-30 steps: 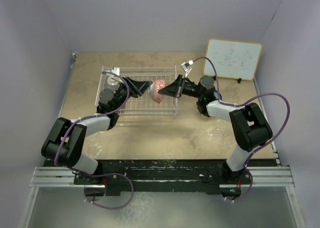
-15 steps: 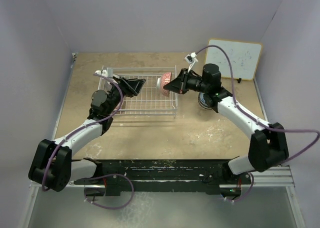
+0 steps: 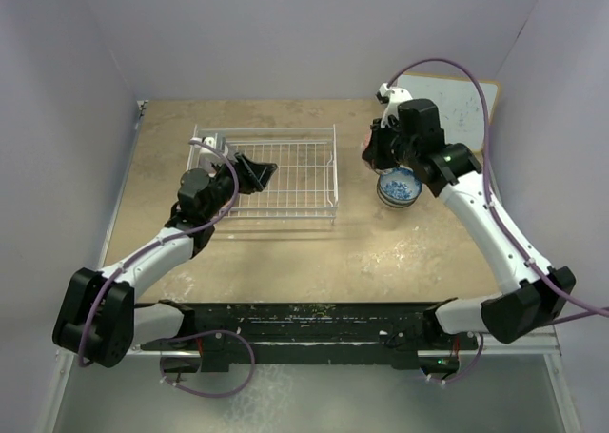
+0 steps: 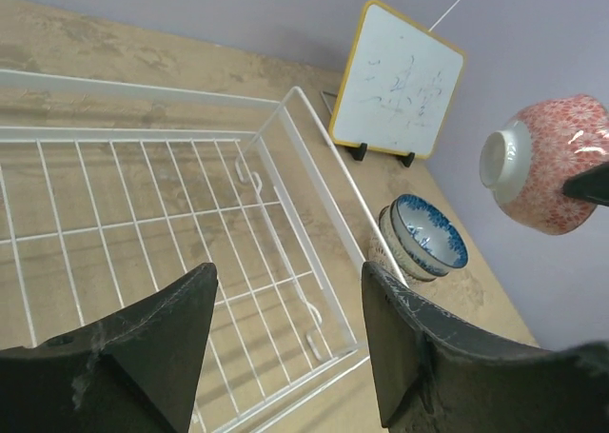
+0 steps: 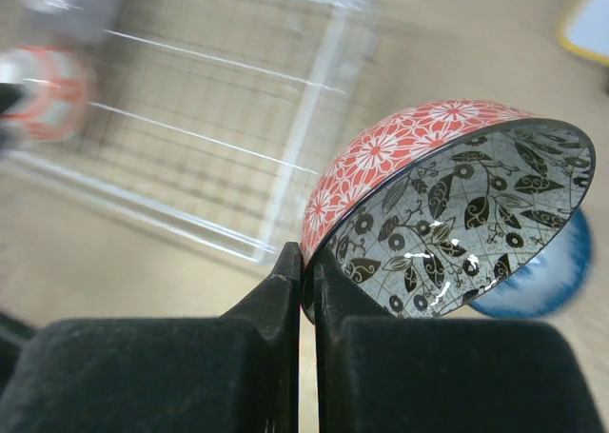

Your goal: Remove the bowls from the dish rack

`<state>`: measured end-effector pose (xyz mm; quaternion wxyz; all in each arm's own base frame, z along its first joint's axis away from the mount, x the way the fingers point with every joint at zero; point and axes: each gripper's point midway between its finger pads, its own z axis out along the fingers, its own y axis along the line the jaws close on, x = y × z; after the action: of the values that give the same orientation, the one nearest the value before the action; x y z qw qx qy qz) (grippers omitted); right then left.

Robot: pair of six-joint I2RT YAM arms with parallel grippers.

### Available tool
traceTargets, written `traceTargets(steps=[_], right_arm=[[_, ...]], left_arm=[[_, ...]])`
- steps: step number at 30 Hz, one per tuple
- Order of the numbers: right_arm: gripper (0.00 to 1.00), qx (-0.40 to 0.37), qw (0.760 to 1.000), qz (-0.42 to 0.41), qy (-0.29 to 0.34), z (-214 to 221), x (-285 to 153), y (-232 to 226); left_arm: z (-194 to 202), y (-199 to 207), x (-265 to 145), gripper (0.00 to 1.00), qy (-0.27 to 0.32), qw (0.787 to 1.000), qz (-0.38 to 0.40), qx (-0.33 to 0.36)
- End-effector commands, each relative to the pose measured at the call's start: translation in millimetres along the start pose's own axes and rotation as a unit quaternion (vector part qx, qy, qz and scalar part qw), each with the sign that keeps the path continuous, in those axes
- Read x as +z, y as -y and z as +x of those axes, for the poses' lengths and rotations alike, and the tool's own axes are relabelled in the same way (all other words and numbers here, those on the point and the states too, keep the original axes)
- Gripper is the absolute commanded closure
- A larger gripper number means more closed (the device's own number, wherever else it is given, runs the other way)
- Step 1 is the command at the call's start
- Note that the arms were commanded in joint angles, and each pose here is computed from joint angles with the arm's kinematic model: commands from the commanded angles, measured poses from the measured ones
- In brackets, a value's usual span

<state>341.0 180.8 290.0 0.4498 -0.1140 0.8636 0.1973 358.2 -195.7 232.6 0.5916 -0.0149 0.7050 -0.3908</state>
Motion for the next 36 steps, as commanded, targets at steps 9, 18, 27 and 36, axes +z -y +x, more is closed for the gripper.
traceTargets(steps=[9,18,27,36], right_arm=[[1.0,-0.068,0.935,0.283,-0.201,72.7,5.8,109.2],[1.0,-0.093,0.92,0.313,-0.217,76.7,23.1,124.4],[1.0,-0.099,0.926,0.289,-0.222,83.4,48.2,122.1],[0.96,-0.102,0.922,0.286,-0.239,97.9,64.2,126.0]], left_arm=[[7.2,-10.9,-5.8,0.34,-0.014,0.999,-0.012,0.049],[13.4,-15.0,-2.3,0.34,-0.021,0.998,-0.012,0.05],[20.3,-24.6,3.6,0.35,-0.031,0.998,-0.027,0.049],[23.4,-27.7,1.9,0.35,-0.036,0.997,-0.032,0.052]])
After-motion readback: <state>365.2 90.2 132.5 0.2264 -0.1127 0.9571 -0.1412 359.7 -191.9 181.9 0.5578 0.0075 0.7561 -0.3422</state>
